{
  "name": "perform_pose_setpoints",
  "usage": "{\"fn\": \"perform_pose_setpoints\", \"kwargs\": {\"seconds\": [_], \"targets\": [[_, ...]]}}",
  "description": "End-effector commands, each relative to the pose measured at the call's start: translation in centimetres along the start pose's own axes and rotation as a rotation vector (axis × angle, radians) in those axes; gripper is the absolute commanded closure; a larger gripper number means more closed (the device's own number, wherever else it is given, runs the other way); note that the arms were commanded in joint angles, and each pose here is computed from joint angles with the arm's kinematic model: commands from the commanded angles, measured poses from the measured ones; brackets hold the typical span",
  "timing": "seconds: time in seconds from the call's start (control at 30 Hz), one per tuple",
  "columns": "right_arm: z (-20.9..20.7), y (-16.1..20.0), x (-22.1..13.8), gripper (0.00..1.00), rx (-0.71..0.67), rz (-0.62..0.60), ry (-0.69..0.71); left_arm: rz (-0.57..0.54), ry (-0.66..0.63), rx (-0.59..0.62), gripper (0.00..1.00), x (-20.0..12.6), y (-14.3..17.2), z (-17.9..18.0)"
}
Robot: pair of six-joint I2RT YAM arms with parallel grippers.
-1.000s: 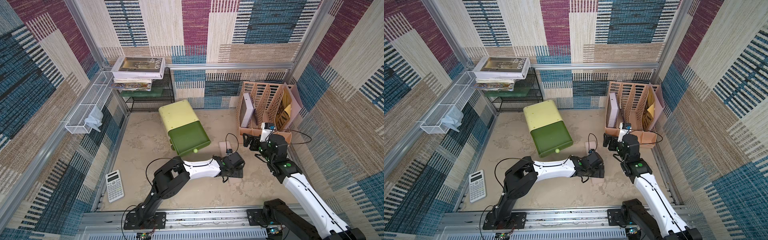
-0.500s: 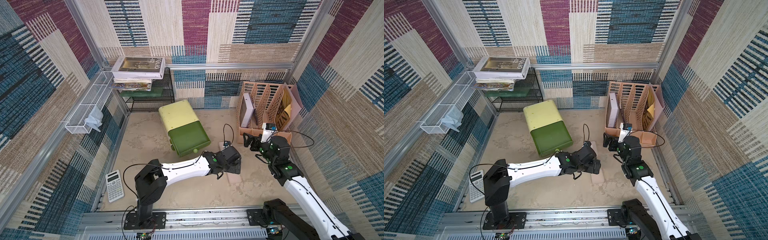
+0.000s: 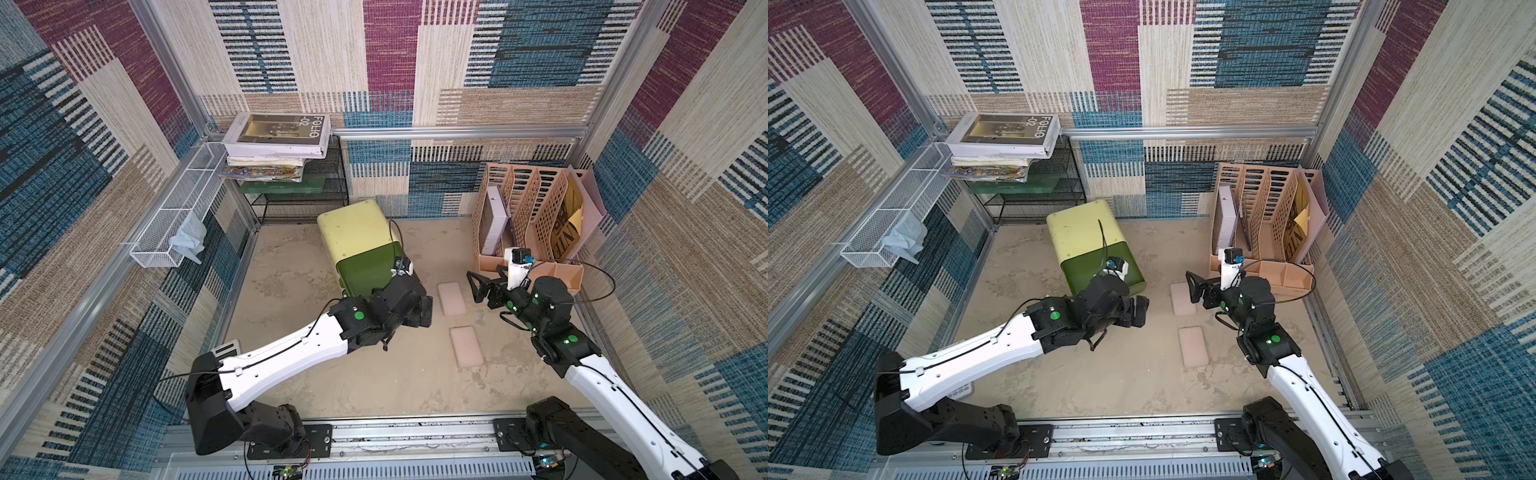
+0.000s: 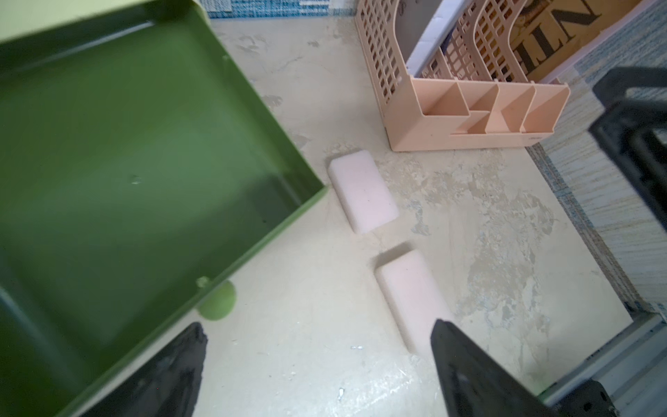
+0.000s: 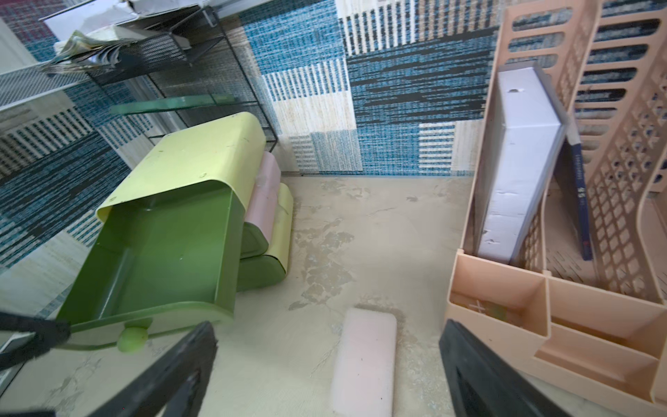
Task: Take the sponge out of the drawer
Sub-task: Close the drawer in the storage box.
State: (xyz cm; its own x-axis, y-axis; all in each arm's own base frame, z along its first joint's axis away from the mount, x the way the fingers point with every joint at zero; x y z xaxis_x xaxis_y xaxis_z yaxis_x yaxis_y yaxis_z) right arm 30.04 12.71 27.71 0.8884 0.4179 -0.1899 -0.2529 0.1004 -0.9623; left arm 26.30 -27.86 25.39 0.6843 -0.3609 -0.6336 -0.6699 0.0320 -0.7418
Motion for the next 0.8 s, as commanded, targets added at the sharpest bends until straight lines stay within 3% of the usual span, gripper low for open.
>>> {"fn": "perform_pose_setpoints", "kwargs": {"seconds": [0.0,0.23,0.4,0.77], "targets": [[2.1,-0.5,0.3,0.0,-0.068,-0.037,-0.075,-0.001,-0.012,0.063,0.0,-1.9,-0.2,2.4],[7.0,0.8,0.8,0.01,-0.206,-0.046,-0.159,-0.165,-0.067,0.105,0.0,-7.1,-2.1,7.0],[10.3,2.4,1.0,0.0,-0.223,-0.055,-0.25,-0.265,-0.114,0.159,0.0,-9.4,-2.1,9.8],[15.2,5.7,1.1,0.02,-0.198,-0.149,-0.333,-0.324,-0.22,0.228,0.0,-12.3,0.0,13.9]]}}
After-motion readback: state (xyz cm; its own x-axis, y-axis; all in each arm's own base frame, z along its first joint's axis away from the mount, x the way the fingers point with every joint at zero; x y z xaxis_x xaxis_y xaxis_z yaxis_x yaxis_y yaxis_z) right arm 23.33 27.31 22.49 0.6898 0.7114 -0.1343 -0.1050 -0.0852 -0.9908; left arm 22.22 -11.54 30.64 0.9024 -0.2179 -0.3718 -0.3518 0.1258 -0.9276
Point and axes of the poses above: each gripper's point midway between its finger pads, its own x axis out along the fingers, its own z axis along the line the jaws close on, y = z × x, the point moved 1 cm from there along -x, back along the fingers, and after that the axes turned 1 degree about -x, right-handed, at the moved point
